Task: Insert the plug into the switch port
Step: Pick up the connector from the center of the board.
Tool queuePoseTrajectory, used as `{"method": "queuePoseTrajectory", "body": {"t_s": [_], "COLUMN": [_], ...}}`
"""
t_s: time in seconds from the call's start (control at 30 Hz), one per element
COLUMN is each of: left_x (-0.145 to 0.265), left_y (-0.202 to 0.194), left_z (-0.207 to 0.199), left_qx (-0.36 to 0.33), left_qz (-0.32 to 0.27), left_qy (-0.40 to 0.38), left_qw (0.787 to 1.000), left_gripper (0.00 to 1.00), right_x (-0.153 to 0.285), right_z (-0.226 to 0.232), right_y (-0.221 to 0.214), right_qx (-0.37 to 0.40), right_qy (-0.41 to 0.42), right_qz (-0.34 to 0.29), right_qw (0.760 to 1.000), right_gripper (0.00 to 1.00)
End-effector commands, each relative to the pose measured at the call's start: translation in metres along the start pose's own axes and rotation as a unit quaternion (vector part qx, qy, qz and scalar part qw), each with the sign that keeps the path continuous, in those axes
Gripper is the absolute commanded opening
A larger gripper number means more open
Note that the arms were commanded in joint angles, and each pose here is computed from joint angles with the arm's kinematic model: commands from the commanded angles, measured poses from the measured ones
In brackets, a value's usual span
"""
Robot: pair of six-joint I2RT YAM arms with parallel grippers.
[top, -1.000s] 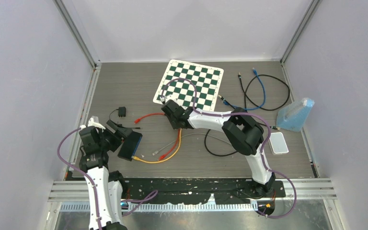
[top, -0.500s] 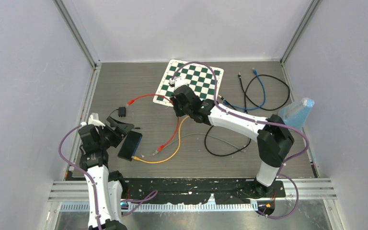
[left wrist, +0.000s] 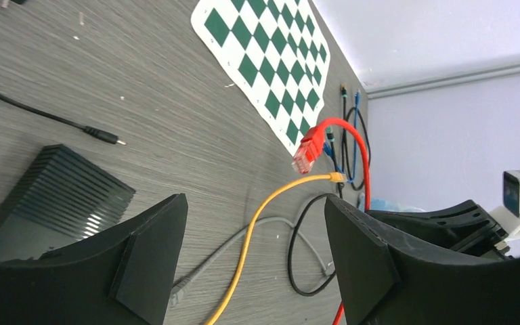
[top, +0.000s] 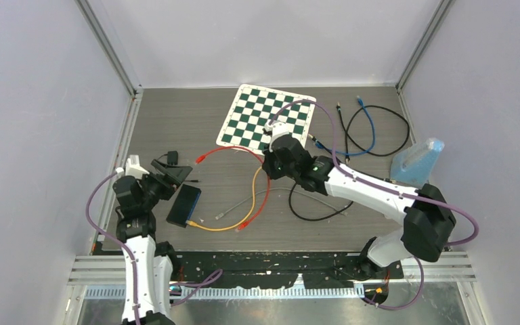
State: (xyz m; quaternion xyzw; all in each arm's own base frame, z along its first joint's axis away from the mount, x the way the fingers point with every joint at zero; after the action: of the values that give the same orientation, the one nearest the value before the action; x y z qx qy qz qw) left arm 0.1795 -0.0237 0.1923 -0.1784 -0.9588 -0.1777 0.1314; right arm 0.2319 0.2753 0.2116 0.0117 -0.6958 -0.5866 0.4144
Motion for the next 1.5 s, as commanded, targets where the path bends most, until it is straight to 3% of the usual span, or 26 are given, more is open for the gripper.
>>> {"method": "queuePoseTrajectory", "body": {"t_s": [0.0,0.53,0.83,1.2,1.47], "left_x": [-0.007,-0.027,-0.017,-0.007,-0.011], "left_y": [0.001,-0.014,-0.044,-0.089,-0.109], "left_z": [-0.018,-0.038,-0.024,-0.006,-0.006], "left_qx": [-0.015,-0.039,-0.064,-0.082,-0.068], "left_qz": [-0.004,0.041,0.085,0.167,0.216], "left_qy": [-0.068,-0.082,-0.089,-0.129,-0.153], "left_qw": [0.998,0.995,0.990,0.974,0.962], "left_gripper": [0.77,0.72,0.73,0.71,0.69], "right_x": [0.017,0.030,0.029,0.032,0.037], "right_z": [0.001,-0.004,-0.016,-0.034,-0.043], "right_y": [0.011,-0.004,-0.001,-0.004,-0.009], "right_qx": [-0.039,-0.062,-0.128,-0.265,-0.319], "right_qy": [0.017,0.012,-0.023,-0.067,-0.097], "right_qz": [-0.051,-0.061,-0.070,-0.126,-0.160], "right_qw": [0.998,0.996,0.989,0.954,0.929], "right_gripper": [0.05,0.05,0.05,0.05,0.05]}}
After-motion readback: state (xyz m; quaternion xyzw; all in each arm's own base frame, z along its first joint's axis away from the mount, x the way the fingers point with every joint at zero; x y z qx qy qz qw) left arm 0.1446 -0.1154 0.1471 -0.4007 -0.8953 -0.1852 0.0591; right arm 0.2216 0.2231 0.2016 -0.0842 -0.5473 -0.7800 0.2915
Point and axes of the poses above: each gripper's point midway between its finger pads, its own x axis back along the fingers, its own z axis along the line the jaws close on, y = z × x, the point moved 8 cm from there along x, back along the fingers, and after that the axes turned 12 degrees about x, right-handed, at the moved point
